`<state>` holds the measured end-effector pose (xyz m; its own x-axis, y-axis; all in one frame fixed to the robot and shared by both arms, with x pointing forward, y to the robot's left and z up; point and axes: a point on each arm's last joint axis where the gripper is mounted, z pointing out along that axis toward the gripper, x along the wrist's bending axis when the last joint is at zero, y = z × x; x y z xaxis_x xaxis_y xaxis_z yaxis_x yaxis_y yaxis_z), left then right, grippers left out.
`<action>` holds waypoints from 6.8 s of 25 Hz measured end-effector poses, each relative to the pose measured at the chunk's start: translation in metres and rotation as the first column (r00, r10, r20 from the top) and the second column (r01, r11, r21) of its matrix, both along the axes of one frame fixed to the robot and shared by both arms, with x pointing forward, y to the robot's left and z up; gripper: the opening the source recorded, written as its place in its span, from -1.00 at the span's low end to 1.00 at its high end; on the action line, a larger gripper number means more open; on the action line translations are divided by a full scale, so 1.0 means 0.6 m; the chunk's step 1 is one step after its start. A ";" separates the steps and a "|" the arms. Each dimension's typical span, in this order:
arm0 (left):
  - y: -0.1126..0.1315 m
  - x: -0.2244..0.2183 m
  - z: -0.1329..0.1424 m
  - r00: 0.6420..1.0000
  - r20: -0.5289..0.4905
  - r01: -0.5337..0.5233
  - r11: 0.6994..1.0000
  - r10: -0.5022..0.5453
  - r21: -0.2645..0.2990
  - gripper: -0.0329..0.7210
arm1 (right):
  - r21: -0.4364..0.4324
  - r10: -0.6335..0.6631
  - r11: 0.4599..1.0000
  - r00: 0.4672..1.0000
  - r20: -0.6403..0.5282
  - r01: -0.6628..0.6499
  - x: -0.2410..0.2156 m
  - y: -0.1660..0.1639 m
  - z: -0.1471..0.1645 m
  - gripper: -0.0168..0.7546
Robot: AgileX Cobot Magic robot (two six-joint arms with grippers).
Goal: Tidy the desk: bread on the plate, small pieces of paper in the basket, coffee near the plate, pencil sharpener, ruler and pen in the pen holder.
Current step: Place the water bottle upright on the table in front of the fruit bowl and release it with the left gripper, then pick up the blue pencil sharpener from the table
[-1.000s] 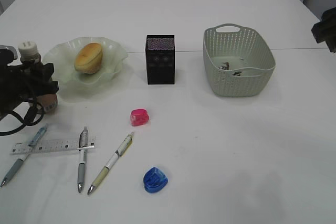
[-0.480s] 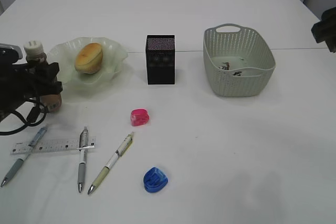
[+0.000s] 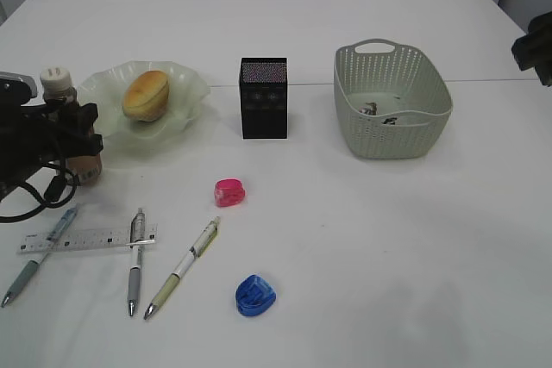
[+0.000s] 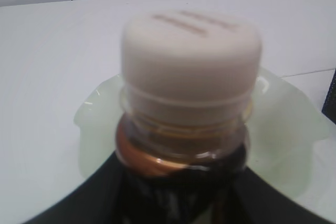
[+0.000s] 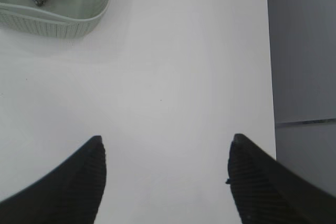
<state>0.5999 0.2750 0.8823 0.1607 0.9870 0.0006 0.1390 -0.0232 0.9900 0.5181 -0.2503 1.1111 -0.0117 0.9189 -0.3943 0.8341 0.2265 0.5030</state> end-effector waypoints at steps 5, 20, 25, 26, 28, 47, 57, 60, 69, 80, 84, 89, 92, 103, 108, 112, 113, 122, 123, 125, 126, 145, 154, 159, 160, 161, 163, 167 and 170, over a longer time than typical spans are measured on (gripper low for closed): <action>0.000 0.001 0.000 1.000 0.001 0.000 1.000 0.000 0.000 -0.04 | 0.001 0.001 1.000 1.000 0.002 -0.001 0.000 0.000 0.000 0.50; 0.000 0.001 0.003 1.000 0.016 0.001 1.000 -0.001 -0.003 0.15 | 0.001 0.002 1.000 1.000 0.002 -0.002 0.001 0.000 0.000 0.50; 0.000 0.002 0.006 0.999 0.033 0.001 1.000 -0.001 -0.005 0.20 | 0.001 0.002 1.000 1.000 0.002 -0.002 0.001 0.000 0.000 0.50; 0.000 0.002 0.006 0.999 0.033 0.001 1.000 -0.001 -0.005 0.21 | 0.001 0.002 1.000 1.000 0.002 -0.002 0.001 0.000 0.000 0.50; 0.000 0.002 0.006 0.999 0.033 0.001 1.000 -0.001 -0.005 0.21 | 0.001 0.002 1.000 1.000 0.002 -0.002 0.001 0.000 0.000 0.50; 0.000 0.002 0.039 0.996 0.090 0.002 1.000 -0.001 -0.008 0.21 | 0.001 0.002 1.000 1.000 0.002 -0.002 0.001 0.000 0.000 0.50; 0.001 -0.004 0.097 0.996 0.084 -0.006 1.000 0.005 0.009 0.21 | 0.001 0.002 1.000 1.000 0.002 -0.002 0.001 0.000 0.000 0.50; 0.002 -0.010 0.122 0.998 0.065 -0.011 1.000 0.010 0.019 0.21 | 0.001 0.002 1.000 1.000 0.002 -0.002 0.001 0.000 0.000 0.50; 0.012 -0.052 0.211 0.998 -0.038 -0.058 0.998 0.059 0.038 0.21 | -0.014 -0.023 1.000 0.999 -0.033 0.023 -0.005 -0.003 -0.002 0.50; 0.025 -0.169 0.285 0.908 -0.401 -0.125 0.992 0.127 0.029 0.21 | 0.055 -0.084 0.994 0.982 -0.168 0.095 -0.025 0.002 -0.015 0.50; 0.027 -0.220 0.301 0.850 -0.512 -0.123 0.992 0.127 0.041 0.21 | 0.128 -0.079 0.986 0.976 -0.204 0.106 -0.029 0.011 -0.020 0.50; 0.029 -0.289 0.320 0.776 -0.618 -0.115 0.992 0.124 0.055 0.15 | 0.194 -0.060 0.975 0.970 -0.236 0.107 -0.033 0.021 -0.023 0.50; 0.029 -0.325 0.327 0.735 -0.668 -0.110 0.993 0.117 0.053 0.10 | 0.223 -0.040 0.970 0.966 -0.254 0.098 -0.035 0.027 -0.025 0.50; 0.027 -0.388 0.323 0.576 -0.812 -0.093 0.994 0.097 0.053 0.07 | 0.367 0.048 0.927 0.947 -0.317 0.075 -0.044 0.051 -0.029 0.50; 0.024 -0.397 0.319 0.519 -0.851 -0.098 0.995 0.076 0.029 0.07 | 0.426 0.080 0.902 0.939 -0.335 0.075 -0.048 0.062 -0.029 0.50; 0.023 -0.402 0.317 0.487 -0.871 -0.094 0.995 0.071 0.029 0.07 | 0.457 0.093 0.886 0.935 -0.343 0.079 -0.049 0.067 -0.029 0.50; 0.023 -0.403 0.317 0.481 -0.874 -0.093 0.995 0.071 0.030 0.07 | 0.459 0.094 0.885 0.934 -0.343 0.080 -0.050 0.067 -0.029 0.50; 0.023 -0.407 0.315 0.459 -0.886 -0.091 0.995 0.069 0.030 0.07 | 0.539 0.168 0.840 0.920 -0.354 0.054 -0.054 0.082 -0.026 0.50; 0.023 -0.407 0.315 0.459 -0.886 -0.091 0.995 0.069 0.030 0.07 | 0.552 0.182 0.833 0.916 -0.356 0.049 -0.055 0.086 -0.026 0.50; 0.022 -0.408 0.315 0.459 -0.886 -0.091 0.995 0.067 0.029 0.07 | 0.555 0.205 0.831 0.909 -0.363 0.034 -0.055 0.094 -0.030 0.50; 0.022 -0.408 0.315 0.459 -0.886 -0.091 0.995 0.067 0.029 0.07 | 0.553 0.224 0.833 0.902 -0.369 0.019 -0.055 0.101 -0.034 0.50; 0.022 -0.408 0.315 0.456 -0.887 -0.092 0.995 0.066 0.026 0.07 | 0.514 0.586 0.783 0.694 -0.418 -0.351 -0.007 0.295 -0.143 0.50; 0.022 -0.408 0.315 0.456 -0.887 -0.092 0.995 0.067 0.028 0.07 | 0.490 0.625 0.774 0.609 -0.489 -0.401 0.005 0.347 -0.212 0.50; 0.023 -0.408 0.315 0.457 -0.887 -0.092 0.995 0.073 0.035 0.07 | 0.480 0.614 0.785 0.596 -0.518 -0.391 0.011 0.352 -0.238 0.50; 0.024 -0.408 0.315 0.457 -0.886 -0.092 0.995 0.076 0.038 0.07 | 0.480 0.614 0.785 0.599 -0.514 -0.393 0.014 0.353 -0.241 0.50; 0.024 -0.408 0.315 0.457 -0.886 -0.092 0.995 0.078 0.040 0.07 | 0.480 0.615 0.783 0.604 -0.506 -0.395 0.016 0.355 -0.244 0.50; 0.024 -0.408 0.315 0.457 -0.886 -0.092 0.995 0.080 0.042 0.07 | 0.487 0.617 0.780 0.614 -0.492 -0.394 0.020 0.359 -0.250 0.50; 0.026 -0.408 0.315 0.457 -0.885 -0.092 0.994 0.090 0.054 0.07 | 0.510 0.643 0.752 0.633 -0.430 -0.418 0.028 0.369 -0.257 0.50; 0.028 -0.408 0.315 0.458 -0.883 -0.092 0.994 0.100 0.064 0.07 | 0.507 0.682 0.720 0.621 -0.387 -0.474 0.033 0.372 -0.256 0.50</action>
<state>0.3553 0.2915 1.0713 -0.0171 0.9968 -0.0782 0.9412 0.0424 0.3352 0.5382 -0.0271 0.9577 -0.6894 0.7051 0.1663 0.7242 0.6659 0.1790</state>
